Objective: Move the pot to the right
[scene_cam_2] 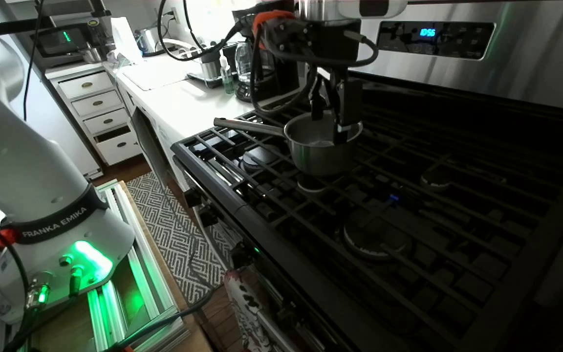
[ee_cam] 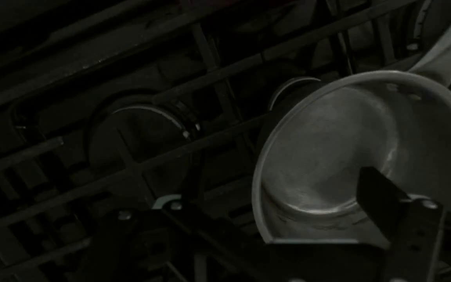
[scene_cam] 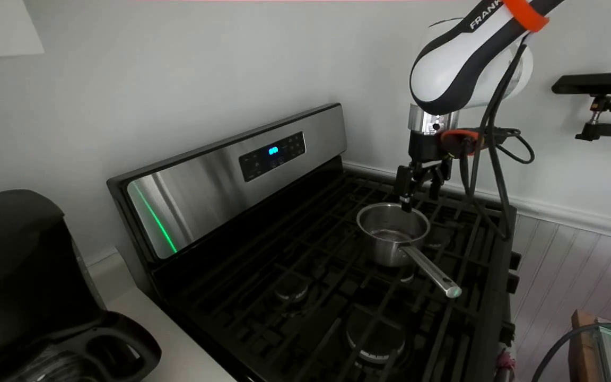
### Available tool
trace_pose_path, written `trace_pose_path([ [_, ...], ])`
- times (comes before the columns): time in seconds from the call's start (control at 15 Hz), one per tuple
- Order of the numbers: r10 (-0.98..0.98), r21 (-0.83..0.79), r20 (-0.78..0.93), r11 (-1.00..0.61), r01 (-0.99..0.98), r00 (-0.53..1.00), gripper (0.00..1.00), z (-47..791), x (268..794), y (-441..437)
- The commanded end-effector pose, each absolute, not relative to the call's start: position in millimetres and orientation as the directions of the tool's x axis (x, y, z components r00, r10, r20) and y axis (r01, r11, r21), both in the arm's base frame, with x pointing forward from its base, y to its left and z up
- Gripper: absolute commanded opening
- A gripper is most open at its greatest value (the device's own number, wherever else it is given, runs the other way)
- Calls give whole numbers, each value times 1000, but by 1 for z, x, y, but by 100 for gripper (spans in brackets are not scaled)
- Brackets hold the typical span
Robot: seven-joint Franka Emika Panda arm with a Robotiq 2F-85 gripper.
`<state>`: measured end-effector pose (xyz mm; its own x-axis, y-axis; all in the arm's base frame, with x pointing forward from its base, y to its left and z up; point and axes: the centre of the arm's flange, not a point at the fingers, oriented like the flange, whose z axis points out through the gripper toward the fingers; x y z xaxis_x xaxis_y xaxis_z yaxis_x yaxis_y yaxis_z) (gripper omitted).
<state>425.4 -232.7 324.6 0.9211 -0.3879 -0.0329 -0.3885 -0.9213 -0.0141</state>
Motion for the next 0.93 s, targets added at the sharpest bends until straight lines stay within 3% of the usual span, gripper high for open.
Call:
trace_pose_path([
  [0.0, -445, -56, -74, -892, -449, 893, 100, 304, 433, -252],
  [0.2, -471, -104, -102, -871, -480, 876, 100, 289, 432, -257],
  [0.27, -479, -116, -110, -864, -490, 871, 92, 285, 432, -258],
  [0.33, -483, -130, -118, -859, -496, 868, 74, 281, 432, -258],
  [0.87, -532, -158, -139, -821, -549, 835, 18, 275, 430, -270],
])
